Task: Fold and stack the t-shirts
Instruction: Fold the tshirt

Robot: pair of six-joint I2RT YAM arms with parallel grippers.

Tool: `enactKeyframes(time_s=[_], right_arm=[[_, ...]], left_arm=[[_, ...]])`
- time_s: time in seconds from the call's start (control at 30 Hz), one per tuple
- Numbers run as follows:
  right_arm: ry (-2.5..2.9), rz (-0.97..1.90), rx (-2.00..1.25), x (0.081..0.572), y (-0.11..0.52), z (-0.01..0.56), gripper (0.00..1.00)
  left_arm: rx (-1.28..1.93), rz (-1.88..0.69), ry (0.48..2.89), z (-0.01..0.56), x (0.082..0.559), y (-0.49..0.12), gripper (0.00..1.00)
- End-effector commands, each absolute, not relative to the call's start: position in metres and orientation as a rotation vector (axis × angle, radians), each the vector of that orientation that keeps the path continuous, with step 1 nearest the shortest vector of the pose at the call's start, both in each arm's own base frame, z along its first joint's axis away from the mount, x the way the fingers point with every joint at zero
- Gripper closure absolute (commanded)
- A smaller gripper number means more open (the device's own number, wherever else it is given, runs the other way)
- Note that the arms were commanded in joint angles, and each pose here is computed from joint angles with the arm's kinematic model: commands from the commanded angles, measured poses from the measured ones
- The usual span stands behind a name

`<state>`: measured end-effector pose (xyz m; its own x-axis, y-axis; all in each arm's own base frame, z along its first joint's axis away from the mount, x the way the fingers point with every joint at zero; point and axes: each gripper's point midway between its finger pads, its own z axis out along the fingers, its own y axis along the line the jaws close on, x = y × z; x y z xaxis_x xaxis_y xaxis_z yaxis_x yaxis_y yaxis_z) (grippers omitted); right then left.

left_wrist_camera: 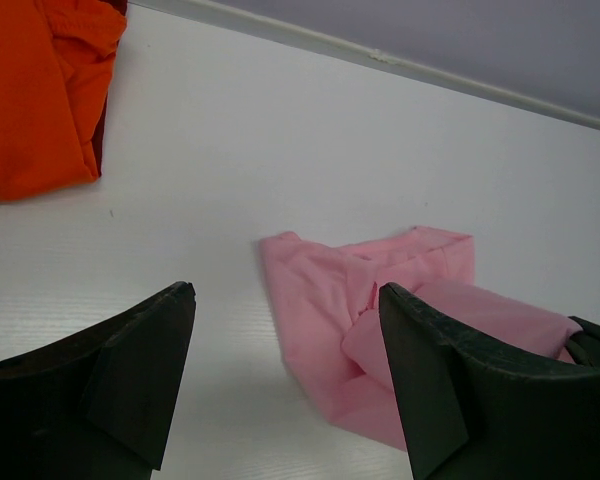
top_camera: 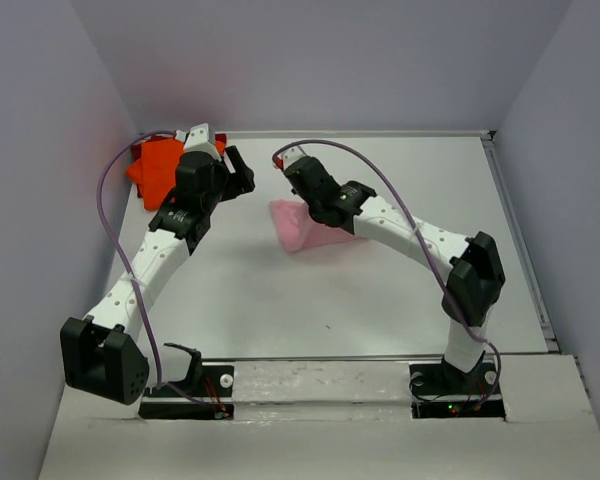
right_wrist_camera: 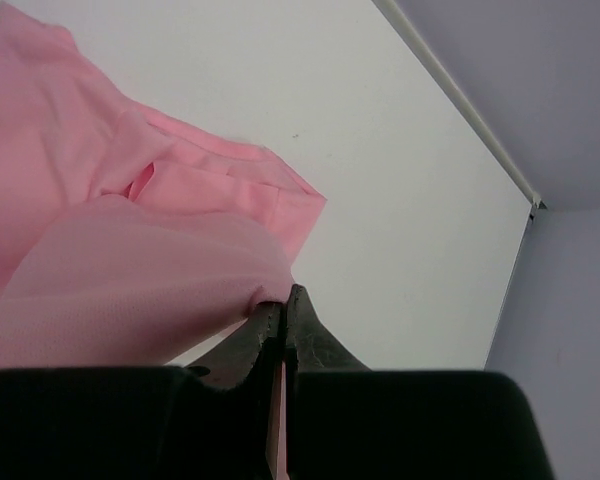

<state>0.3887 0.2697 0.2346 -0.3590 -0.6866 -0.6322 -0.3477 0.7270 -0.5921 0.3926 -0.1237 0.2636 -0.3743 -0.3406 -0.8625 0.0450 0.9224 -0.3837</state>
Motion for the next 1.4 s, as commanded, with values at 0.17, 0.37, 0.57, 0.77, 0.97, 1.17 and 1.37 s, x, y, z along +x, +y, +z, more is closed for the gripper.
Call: enactKeyframes(time_s=[0.17,0.37,0.57,0.77,0.97,1.17,1.37], right_arm=[[1.921,-0.371,-0.905,0.453,0.313,0.195,1.0],[1.955,-0.385,-0.948,0.5,0.32,0.148,1.0],[1.971,-0.412,-0.942,0.532,0.309,0.127,1.0],[2.011,-0.472,-0.858,0.545,0.293,0.112,0.48],[1.976,-0.492,-0.74,0.535,0.275,0.166,0.38],[1.982,-0.413,-0.706,0.508,0.27,0.189,0.38],[2.065,-0.396,-0.709,0.486,0.264,0.161,0.39]], left_arm=[[-0.203,-0.426,1.881,0.273,0.396,-0.125,0.17],[-0.195,-0.439,1.878,0.274,0.394,-0.127,0.17],[-0.191,-0.455,1.877,0.274,0.394,-0.13,0.17],[-0.186,-0.466,1.887,0.272,0.394,-0.132,0.17],[-0.185,-0.468,1.892,0.27,0.394,-0.133,0.17],[-0.182,-0.466,1.892,0.27,0.394,-0.133,0.17],[-0.184,-0.46,1.894,0.269,0.395,-0.132,0.17]])
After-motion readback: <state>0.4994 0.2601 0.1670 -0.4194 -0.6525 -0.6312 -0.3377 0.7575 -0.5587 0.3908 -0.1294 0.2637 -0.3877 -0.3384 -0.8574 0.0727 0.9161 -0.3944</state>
